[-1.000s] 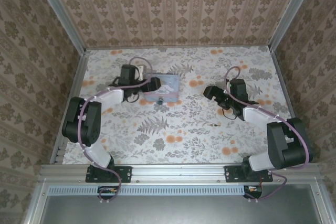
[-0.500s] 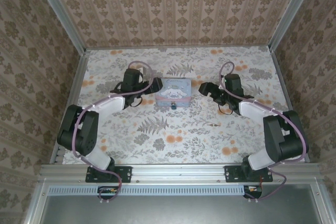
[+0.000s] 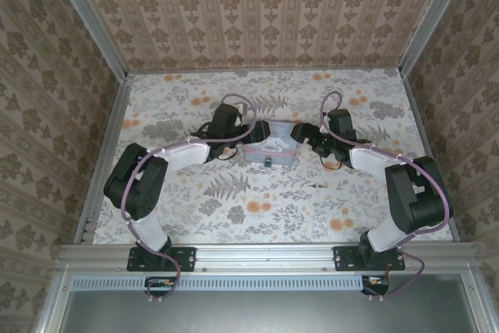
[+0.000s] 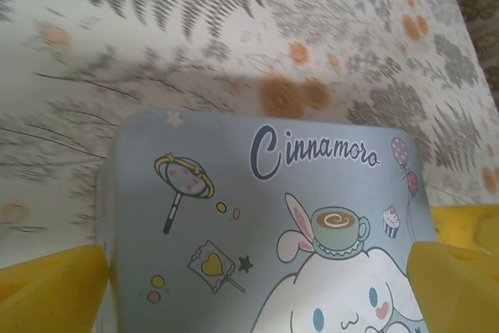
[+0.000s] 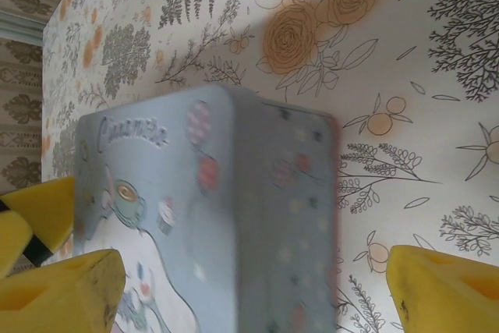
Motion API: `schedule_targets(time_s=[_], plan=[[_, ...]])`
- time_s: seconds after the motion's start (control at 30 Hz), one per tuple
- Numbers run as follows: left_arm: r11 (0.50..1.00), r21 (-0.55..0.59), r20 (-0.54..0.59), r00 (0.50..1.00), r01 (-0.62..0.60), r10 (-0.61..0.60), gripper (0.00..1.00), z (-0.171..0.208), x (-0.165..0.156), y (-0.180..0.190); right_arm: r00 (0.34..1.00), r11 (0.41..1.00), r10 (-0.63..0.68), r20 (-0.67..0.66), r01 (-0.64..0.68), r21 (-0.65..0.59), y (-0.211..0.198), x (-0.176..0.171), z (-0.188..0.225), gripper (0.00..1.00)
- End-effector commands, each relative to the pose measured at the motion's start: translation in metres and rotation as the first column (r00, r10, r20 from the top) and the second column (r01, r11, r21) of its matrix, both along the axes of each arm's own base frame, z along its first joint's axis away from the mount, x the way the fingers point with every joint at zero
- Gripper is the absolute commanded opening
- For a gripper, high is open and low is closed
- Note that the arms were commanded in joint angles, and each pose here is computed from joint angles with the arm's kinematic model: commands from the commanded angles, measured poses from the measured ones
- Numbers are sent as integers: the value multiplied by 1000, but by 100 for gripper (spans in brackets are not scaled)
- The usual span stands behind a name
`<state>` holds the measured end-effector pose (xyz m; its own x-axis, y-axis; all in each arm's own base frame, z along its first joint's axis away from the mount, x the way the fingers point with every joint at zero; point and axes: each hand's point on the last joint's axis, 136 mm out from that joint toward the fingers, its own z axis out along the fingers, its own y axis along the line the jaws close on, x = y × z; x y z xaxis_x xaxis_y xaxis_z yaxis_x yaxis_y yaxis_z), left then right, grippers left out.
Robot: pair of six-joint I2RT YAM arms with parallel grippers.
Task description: Unlock the padlock with the key
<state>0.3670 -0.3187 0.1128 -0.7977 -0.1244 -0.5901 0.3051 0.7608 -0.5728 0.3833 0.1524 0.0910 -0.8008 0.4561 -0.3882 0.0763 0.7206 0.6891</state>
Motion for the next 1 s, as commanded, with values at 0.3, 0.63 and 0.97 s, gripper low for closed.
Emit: schedule_targets(time_s=[0.3, 0.63, 0.97], plan=[[992, -82, -39, 994, -100, 97, 100, 8, -10, -1, 999, 997, 39, -9, -38, 62, 20, -7, 2, 87], [990, -85, -38, 993, -117, 114, 100, -1, -27, 10, 998, 993, 66, 0, -66, 94, 48, 5, 13, 86], [985, -112, -53, 991, -128, 123, 100, -8, -27, 12, 998, 994, 54, 12, -55, 94, 53, 17, 11, 87]])
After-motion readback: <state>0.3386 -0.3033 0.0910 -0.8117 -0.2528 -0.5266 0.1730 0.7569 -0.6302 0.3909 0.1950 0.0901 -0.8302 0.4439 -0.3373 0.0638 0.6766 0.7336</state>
